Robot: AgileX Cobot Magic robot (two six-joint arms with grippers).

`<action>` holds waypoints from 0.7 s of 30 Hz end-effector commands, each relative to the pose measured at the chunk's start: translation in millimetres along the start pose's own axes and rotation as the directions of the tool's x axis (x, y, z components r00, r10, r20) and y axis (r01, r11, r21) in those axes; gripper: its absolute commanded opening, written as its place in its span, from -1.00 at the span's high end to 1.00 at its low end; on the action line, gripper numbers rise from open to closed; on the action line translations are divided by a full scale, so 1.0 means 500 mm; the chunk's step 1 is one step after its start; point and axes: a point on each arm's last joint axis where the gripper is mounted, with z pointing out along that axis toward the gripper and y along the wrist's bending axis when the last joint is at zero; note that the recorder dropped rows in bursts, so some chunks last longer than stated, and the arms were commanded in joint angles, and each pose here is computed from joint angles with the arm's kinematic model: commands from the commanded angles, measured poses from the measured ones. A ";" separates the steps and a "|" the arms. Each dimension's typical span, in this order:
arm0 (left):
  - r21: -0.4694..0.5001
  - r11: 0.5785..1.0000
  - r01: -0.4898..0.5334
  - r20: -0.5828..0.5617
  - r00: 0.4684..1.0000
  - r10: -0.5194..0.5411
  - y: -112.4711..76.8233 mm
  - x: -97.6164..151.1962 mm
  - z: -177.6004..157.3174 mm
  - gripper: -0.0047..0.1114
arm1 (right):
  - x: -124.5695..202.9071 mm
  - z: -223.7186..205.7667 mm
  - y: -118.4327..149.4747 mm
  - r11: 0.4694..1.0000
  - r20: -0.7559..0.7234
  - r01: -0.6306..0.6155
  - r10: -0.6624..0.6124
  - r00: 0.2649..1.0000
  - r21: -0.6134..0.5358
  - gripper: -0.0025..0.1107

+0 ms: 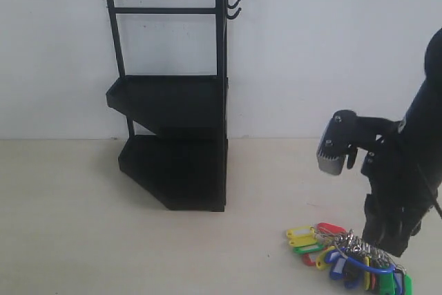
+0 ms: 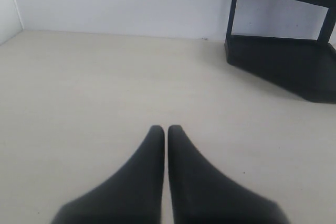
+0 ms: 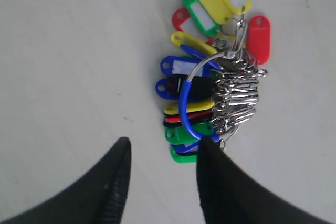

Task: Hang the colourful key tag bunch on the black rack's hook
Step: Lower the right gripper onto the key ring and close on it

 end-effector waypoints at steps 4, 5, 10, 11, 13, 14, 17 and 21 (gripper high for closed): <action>-0.001 1.000 0.007 0.007 1.000 -0.007 0.000 -0.003 0.000 0.84 | -0.006 0.078 -0.017 0.999 -0.076 -0.003 -0.001 0.997 -0.049 0.15; -0.001 1.000 0.007 0.007 1.000 -0.007 0.000 -0.003 0.000 0.84 | -0.007 0.086 -0.020 0.999 -0.080 -0.002 -0.001 0.997 -0.046 0.14; -0.001 1.000 0.007 0.007 1.000 -0.007 0.000 -0.003 0.000 0.84 | -0.005 0.124 -0.028 0.999 -0.115 -0.005 -0.001 0.993 -0.051 0.14; -0.001 1.000 0.007 0.007 1.000 -0.007 0.000 -0.003 0.000 0.84 | -0.005 0.131 -0.029 0.998 -0.123 -0.004 -0.003 0.992 -0.056 0.14; -0.001 1.000 0.007 0.007 1.000 -0.007 0.000 -0.003 0.000 0.84 | -0.004 0.141 -0.030 0.998 -0.136 0.000 -0.009 0.991 -0.062 0.14; -0.001 1.000 0.007 0.007 1.000 -0.007 0.000 -0.003 0.000 0.84 | -0.003 0.147 -0.032 0.998 -0.144 0.004 -0.013 0.990 -0.059 0.14; -0.001 1.000 0.007 0.007 1.000 -0.007 0.000 -0.003 0.000 0.84 | -0.005 0.166 -0.038 0.999 -0.137 0.010 -0.016 0.991 -0.046 0.14; -0.001 1.000 0.007 0.007 1.000 -0.007 0.000 -0.003 0.000 0.84 | -0.010 0.190 -0.045 1.000 -0.120 0.012 -0.016 0.993 -0.027 0.14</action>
